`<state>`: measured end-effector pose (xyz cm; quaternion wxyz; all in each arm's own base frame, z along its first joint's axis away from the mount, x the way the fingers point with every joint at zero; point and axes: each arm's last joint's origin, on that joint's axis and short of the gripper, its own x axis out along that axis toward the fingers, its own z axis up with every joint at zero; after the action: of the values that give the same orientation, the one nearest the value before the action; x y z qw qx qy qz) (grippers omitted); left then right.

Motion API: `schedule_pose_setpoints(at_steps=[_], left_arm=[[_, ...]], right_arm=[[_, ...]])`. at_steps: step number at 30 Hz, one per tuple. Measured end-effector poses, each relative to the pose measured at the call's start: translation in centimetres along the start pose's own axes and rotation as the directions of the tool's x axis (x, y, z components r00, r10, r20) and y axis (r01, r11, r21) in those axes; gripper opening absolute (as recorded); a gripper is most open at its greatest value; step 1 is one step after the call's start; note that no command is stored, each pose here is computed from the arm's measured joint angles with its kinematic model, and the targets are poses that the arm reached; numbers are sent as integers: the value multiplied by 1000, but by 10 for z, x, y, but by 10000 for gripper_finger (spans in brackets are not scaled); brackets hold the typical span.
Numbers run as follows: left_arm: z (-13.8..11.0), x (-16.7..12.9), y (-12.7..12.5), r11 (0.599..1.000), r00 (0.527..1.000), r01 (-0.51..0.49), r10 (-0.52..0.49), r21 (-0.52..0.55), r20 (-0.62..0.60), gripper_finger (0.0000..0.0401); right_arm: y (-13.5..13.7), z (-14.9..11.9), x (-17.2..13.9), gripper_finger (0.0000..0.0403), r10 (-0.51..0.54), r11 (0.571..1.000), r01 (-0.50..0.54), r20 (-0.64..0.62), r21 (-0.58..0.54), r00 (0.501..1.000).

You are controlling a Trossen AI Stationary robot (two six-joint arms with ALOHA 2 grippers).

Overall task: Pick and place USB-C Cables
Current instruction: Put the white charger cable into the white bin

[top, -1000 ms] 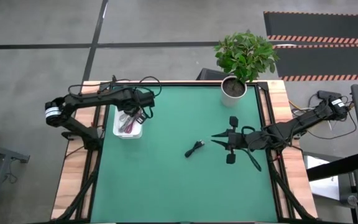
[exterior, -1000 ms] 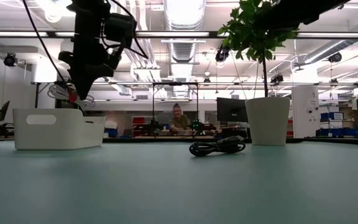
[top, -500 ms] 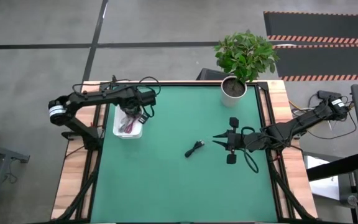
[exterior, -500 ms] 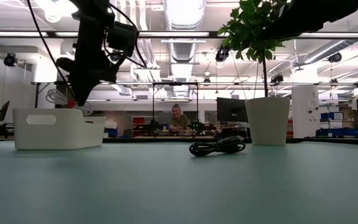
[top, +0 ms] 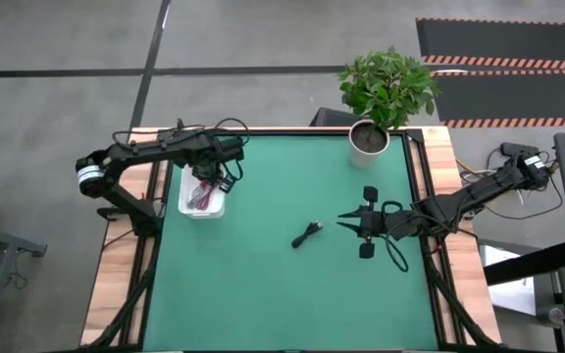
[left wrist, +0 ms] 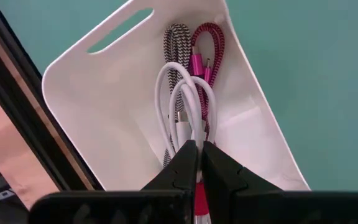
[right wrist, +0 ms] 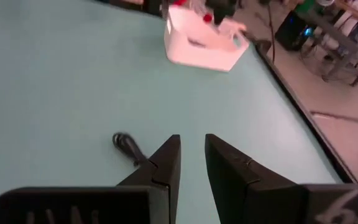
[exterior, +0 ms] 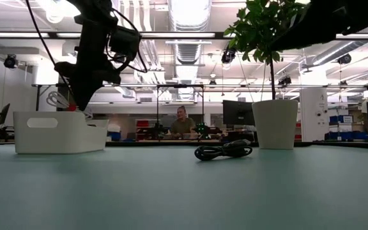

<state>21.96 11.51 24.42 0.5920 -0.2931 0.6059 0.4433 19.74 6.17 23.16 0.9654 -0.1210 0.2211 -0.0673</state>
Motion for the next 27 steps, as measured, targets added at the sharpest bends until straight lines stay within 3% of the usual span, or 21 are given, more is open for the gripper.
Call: schedule_pose_setpoints(at_steps=[9,16,27], left_arm=[[0,0,0,1000,1000,0,0,-2,0,0],[1,0,0,1000,1000,1,-1,-1,9,0],[2,0,0,1000,1000,6,-6,-8,20,0]], right_arm=[[-3,-7,-8,65,35,999,-31,176,-24,984],[-14,-21,-10,65,-29,999,16,296,46,955],[-32,-55,-6,32,-141,984,107,259,140,955]])
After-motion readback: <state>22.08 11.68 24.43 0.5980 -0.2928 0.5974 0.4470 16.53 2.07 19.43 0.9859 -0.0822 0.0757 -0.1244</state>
